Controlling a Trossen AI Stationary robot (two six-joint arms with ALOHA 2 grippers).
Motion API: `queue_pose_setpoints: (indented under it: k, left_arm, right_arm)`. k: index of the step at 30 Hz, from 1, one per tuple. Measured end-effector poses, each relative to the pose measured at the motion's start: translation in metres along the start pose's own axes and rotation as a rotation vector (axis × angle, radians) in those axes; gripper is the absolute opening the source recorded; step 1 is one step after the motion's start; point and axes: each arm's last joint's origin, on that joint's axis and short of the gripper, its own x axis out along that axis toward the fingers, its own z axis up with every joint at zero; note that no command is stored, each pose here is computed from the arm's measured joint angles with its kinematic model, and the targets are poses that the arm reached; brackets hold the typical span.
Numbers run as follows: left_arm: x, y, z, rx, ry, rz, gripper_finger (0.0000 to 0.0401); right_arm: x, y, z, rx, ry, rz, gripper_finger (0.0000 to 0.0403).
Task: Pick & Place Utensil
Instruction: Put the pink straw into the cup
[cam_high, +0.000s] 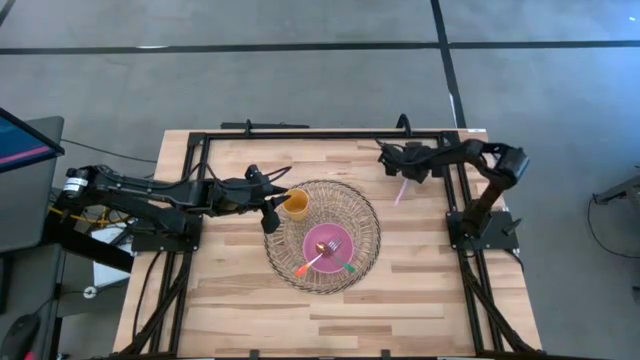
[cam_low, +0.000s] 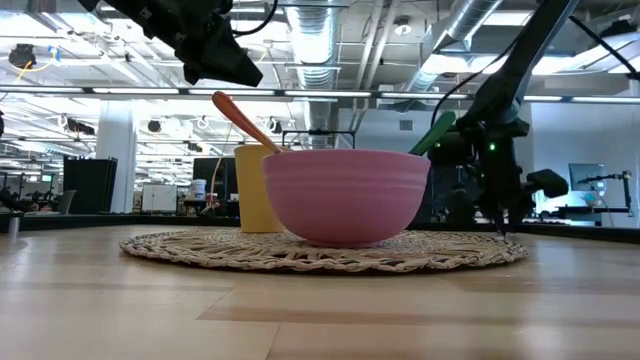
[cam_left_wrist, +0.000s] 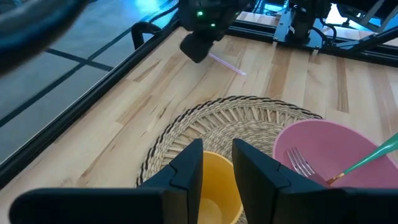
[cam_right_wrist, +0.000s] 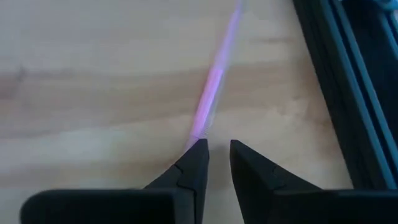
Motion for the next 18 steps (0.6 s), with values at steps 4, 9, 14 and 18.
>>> queue_pose_setpoints:
  k: [4,9,14,18]
  left_arm:
    - [0.000,0.000,0.000,0.000,0.000,0.000,0.0088]
    - [0.000,0.000,0.000,0.000,0.000,0.000,0.0088]
    - [0.000,0.000,0.000,0.000,-0.001,0.000,0.0088]
    - [0.000,0.000,0.000,-0.001,-0.002,0.000,0.0088]
  right_arm:
    - [0.008,0.005,-0.002,0.035,-0.054,0.007,0.0065]
    - [-0.009,0.001,0.001,0.046,-0.044,0.081,0.0066]
    - [-0.038,-0.007,0.014,0.099,-0.074,0.212,0.0066]
    - [-0.042,-0.010,0.016,0.113,-0.103,0.212,0.0066]
